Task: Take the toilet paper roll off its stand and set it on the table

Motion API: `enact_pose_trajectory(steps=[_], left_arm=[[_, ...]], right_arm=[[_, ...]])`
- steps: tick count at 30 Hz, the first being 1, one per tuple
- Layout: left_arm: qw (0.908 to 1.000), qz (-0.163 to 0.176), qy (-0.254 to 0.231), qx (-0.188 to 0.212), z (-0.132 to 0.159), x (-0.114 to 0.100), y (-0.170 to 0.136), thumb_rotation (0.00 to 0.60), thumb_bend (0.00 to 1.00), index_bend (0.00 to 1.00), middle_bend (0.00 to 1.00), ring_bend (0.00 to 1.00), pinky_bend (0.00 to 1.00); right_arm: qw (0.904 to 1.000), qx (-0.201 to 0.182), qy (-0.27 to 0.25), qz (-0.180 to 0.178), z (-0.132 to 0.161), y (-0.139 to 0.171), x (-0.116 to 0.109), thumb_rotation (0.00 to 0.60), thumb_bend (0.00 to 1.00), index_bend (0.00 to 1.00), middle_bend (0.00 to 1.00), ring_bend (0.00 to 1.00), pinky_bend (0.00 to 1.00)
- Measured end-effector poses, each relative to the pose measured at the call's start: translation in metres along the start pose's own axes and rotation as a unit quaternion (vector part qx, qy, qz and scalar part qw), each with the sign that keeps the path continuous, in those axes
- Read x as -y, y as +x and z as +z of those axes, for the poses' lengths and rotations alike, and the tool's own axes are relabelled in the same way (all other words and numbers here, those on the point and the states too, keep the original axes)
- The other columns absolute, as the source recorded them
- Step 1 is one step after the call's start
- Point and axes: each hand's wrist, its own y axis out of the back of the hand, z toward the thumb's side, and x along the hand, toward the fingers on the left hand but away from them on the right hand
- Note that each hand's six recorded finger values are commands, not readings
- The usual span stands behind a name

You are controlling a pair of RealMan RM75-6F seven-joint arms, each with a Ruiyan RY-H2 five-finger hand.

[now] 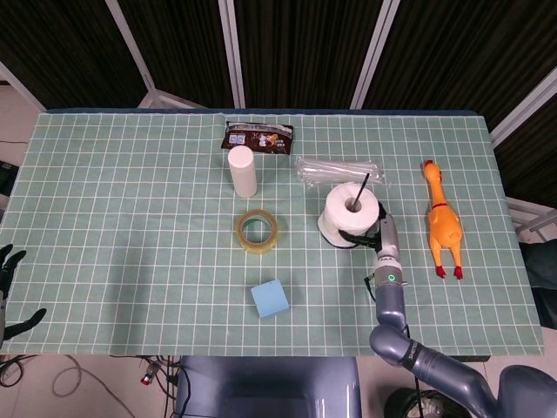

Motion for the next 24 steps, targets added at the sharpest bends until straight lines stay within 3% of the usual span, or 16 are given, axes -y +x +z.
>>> enact_pose_trajectory(steps=[13, 24], left_arm=[[1.0000, 0.000, -0.001, 0.000, 0.000, 0.000, 0.000, 0.600, 0.07, 0.15, 0.04, 0.00, 0.00], [1.0000, -0.001, 0.000, 0.001, 0.002, 0.000, -0.002, 0.600, 0.07, 0.14, 0.04, 0.00, 0.00]], right_arm=[[0.9985, -0.052, -0.012, 0.011, 0.041, 0.008, -0.021, 0.600, 0.00, 0.46, 0.38, 0.12, 0.00], [0.9942, -0.105, 0.020, 0.009, 0.124, 0.019, -0.092, 0.600, 0.00, 0.46, 0.38, 0.12, 0.00]])
